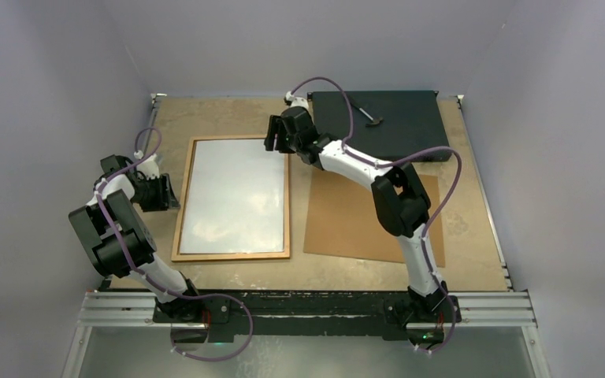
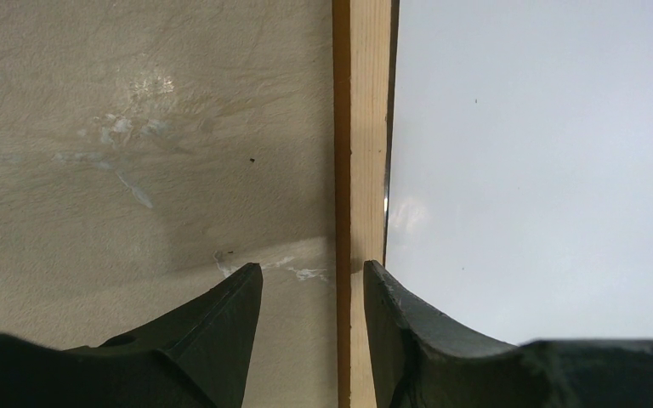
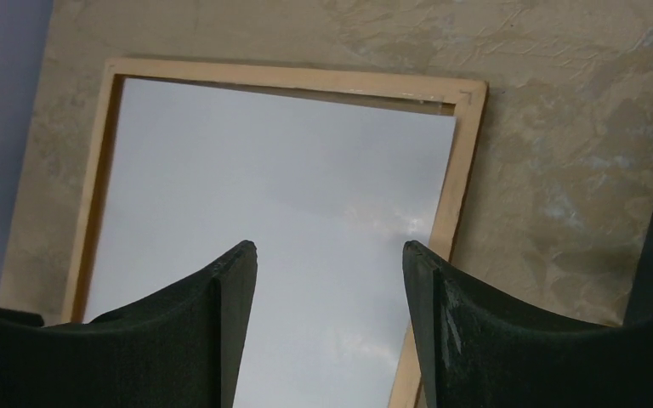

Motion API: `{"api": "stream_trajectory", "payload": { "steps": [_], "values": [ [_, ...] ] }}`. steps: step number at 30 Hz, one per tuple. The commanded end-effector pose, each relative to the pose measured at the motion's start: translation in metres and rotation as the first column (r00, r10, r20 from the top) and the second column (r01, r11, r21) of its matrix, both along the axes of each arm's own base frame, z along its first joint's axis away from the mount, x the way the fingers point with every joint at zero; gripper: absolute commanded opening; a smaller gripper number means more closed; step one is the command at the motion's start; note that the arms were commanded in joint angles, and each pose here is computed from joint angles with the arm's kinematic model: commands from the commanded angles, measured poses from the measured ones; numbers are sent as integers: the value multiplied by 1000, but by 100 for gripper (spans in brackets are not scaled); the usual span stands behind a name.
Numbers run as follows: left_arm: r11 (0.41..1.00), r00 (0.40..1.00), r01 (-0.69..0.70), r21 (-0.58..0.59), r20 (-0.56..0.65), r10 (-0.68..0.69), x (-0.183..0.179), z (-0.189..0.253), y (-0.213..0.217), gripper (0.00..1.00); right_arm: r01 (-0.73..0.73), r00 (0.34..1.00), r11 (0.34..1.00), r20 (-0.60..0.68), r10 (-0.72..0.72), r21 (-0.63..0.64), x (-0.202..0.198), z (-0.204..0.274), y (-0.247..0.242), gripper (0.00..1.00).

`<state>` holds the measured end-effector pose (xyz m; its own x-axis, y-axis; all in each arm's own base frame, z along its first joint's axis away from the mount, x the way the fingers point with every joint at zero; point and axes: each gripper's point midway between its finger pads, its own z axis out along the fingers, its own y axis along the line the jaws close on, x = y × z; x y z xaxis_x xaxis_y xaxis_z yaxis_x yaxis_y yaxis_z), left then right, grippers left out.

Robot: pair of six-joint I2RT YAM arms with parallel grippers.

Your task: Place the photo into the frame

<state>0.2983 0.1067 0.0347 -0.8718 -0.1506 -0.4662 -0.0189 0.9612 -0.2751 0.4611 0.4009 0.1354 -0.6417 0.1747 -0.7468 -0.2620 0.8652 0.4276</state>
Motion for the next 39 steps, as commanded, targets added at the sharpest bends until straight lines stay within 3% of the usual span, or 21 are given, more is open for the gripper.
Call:
{"api": "stream_trajectory", "payload": {
  "steps": [1,11,32,39],
  "values": [
    [1000,999,24,8,43,-25,11,5,1,46,22,1000,996,8,-22,-85,22,-21,-7,66],
    [999,999,27,17,33,-28,9,2,3,46,11,1000,996,-23,-14,-90,37,-57,6,65],
    [999,999,26,19,24,-27,11,0,5,46,-12,998,999,-61,9,-52,48,-78,13,64],
    [999,999,27,21,21,-28,11,-2,6,45,98,990,995,101,-96,-19,55,-5,-8,64]
  ]
}}
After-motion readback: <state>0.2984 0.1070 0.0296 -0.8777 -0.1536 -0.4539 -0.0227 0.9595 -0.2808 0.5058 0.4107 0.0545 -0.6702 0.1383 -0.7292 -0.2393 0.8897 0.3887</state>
